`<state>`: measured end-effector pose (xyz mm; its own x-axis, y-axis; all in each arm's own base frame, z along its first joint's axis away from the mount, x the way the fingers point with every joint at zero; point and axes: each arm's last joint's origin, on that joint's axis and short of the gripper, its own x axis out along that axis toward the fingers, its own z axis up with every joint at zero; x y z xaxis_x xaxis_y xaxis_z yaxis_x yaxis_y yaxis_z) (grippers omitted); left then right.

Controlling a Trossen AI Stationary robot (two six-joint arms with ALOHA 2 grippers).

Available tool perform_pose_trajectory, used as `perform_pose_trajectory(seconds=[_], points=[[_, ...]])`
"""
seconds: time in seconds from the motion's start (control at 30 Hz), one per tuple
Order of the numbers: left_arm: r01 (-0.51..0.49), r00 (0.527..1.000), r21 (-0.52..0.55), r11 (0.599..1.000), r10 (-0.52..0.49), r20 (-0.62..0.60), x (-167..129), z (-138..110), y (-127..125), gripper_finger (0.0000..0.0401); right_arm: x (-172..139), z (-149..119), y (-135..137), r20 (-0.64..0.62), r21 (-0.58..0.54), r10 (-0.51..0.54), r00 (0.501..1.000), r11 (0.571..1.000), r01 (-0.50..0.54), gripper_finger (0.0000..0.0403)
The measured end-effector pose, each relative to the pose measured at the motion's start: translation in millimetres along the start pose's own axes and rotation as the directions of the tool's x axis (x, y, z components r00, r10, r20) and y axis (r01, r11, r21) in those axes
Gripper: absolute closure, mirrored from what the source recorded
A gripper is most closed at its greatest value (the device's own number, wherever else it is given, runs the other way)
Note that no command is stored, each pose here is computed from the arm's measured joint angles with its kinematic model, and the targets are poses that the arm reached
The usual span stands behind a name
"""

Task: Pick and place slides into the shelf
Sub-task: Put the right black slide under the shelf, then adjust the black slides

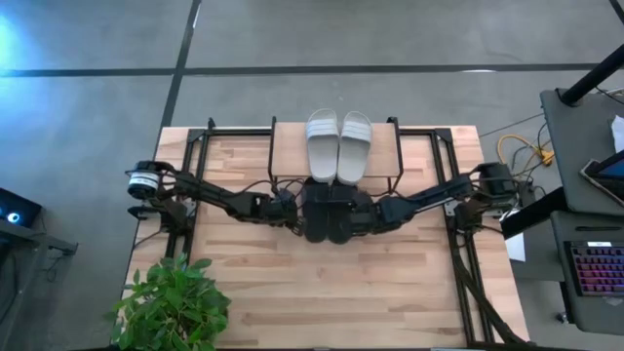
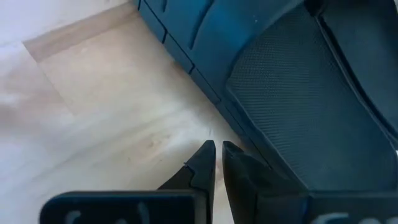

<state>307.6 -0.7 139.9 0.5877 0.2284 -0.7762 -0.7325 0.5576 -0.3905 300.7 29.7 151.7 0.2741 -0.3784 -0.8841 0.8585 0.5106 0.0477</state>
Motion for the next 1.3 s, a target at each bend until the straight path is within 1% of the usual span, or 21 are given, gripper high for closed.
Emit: perform_pose_trajectory(seconds=[0.17, 0.27, 0.43, 0.57, 0.73, 0.8, 0.9, 1.0, 1.07, 1.13, 1.2, 1.3], points=[[0.016, 1.000, -0.006, 1.000, -0.016, 0.013, -0.6, 2.9, -0.8, 0.0386, -27.5, -2.2, -3.9, 0.068, 0.016, -0.078, 0.995, 0.997, 0.078, 0.0394], [0.026, 0.999, 0.024, 0.999, -0.026, 0.019, -0.7, 4.0, -2.0, 0.0386, -43.0, -6.2, -9.3, 0.091, 0.021, -0.122, 0.988, 0.993, 0.120, 0.0394], [0.056, 0.997, 0.019, 0.998, -0.056, 0.051, 0.3, 10.5, -2.4, 0.0386, -65.2, -11.3, -14.3, 0.121, 0.047, -0.138, 0.983, 0.990, 0.134, 0.0394], [0.083, 0.992, 0.039, 0.996, -0.087, 0.090, 3.3, 17.6, -2.9, 0.0386, -72.6, -15.7, -13.1, 0.136, 0.046, -0.134, 0.982, 0.991, 0.129, 0.0394], [0.094, 0.990, 0.037, 0.995, -0.098, 0.101, 4.0, 22.0, -3.1, 0.0386, -75.1, -19.5, -10.9, 0.133, 0.029, -0.139, 0.981, 0.990, 0.136, 0.0394], [0.102, 0.991, 0.040, 0.994, -0.105, 0.084, 4.2, 20.9, -2.5, 0.0386, -75.7, -20.1, -11.2, 0.125, 0.026, -0.139, 0.982, 0.990, 0.136, 0.0394], [0.133, 0.990, 0.079, 0.988, -0.137, 0.041, 3.9, 19.7, -3.5, 0.0386, -75.8, -22.2, -13.9, 0.100, 0.009, -0.157, 0.983, 0.988, 0.157, 0.0394], [0.162, 0.987, 0.090, 0.983, -0.163, 0.004, 2.2, 18.0, -4.5, 0.0386, -76.9, -26.0, -10.4, 0.042, -0.029, -0.116, 0.992, 0.993, 0.117, 0.0394], [0.176, 0.984, 0.098, 0.979, -0.173, -0.036, -3.7, 15.5, -5.2, 0.0386, -77.8, -30.3, -4.2, -0.025, -0.061, -0.048, 0.999, 0.997, 0.047, 0.0394], [0.183, 0.982, 0.113, 0.977, -0.177, -0.060, -11.6, 12.0, -8.0, 0.0386, -79.2, -36.4, 3.6, -0.074, -0.069, 0.032, 0.997, 0.997, -0.037, 0.0394], [0.191, 0.980, 0.131, 0.973, -0.181, -0.078, -22.8, 7.2, -10.4, 0.0386, -80.6, -42.3, 10.7, -0.104, -0.051, 0.110, 0.989, 0.992, -0.116, 0.0394], [0.253, 0.967, 0.158, 0.954, -0.243, -0.081, -41.8, 0.3, -21.3, 0.0386, -79.2, -49.4, 20.1, -0.100, 0.036, 0.221, 0.970, 0.975, -0.218, 0.0394]])
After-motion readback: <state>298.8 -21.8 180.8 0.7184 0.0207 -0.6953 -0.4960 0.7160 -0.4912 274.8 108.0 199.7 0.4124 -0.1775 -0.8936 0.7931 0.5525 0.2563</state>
